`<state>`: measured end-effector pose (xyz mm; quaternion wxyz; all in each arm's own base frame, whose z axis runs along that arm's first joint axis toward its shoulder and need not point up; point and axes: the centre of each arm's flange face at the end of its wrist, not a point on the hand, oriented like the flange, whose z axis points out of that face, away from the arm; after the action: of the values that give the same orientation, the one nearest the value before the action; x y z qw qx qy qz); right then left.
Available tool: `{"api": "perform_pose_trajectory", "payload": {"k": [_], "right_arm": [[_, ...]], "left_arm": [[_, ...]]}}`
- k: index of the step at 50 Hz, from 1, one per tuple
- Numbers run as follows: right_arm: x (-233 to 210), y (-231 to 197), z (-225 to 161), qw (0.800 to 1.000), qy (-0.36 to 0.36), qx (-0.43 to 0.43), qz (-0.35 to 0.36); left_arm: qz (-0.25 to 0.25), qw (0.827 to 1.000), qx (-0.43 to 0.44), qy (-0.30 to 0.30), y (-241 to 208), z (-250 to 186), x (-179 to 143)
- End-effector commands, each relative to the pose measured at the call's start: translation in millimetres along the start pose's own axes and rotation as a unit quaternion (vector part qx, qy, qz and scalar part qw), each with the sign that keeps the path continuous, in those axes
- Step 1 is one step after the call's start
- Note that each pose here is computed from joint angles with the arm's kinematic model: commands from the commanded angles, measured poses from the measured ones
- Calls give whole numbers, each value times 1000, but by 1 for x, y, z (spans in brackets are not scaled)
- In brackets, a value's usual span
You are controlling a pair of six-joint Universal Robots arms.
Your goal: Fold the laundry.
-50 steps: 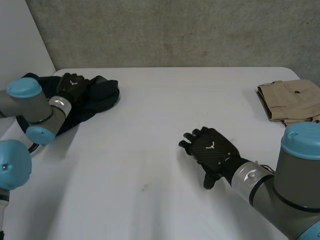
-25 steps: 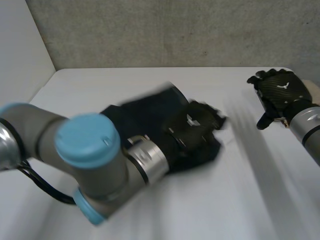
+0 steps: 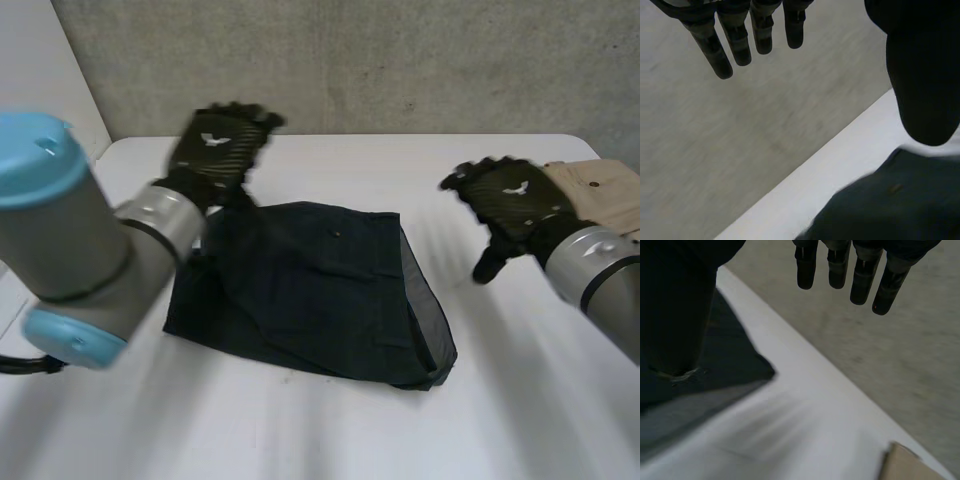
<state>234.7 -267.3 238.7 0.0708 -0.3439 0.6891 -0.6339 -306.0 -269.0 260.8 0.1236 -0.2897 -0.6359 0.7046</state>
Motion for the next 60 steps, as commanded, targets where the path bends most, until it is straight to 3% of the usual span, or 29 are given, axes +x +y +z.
{"api": "perform_pose_trajectory", "payload": {"k": [1,9,18,26,43,47,60], "right_arm": [[-52,-25,-13,997,-83,3,-1],[-82,-19,23,993,-96,-22,70],[-96,15,71,981,-103,-71,146],[-105,37,94,977,-107,-102,152],[-110,58,119,979,-93,-112,146],[-103,42,116,980,-90,-100,149],[-57,-93,56,989,-93,63,93]], "left_arm": [[-8,996,-65,-61,39,9,-74],[-38,991,-122,-29,100,21,-97],[-58,987,-148,-3,133,29,-96],[-68,986,-145,46,144,37,-80],[-68,985,-145,65,149,42,-61],[-55,989,-117,65,120,41,-61],[3,999,28,38,-21,9,-67]]}}
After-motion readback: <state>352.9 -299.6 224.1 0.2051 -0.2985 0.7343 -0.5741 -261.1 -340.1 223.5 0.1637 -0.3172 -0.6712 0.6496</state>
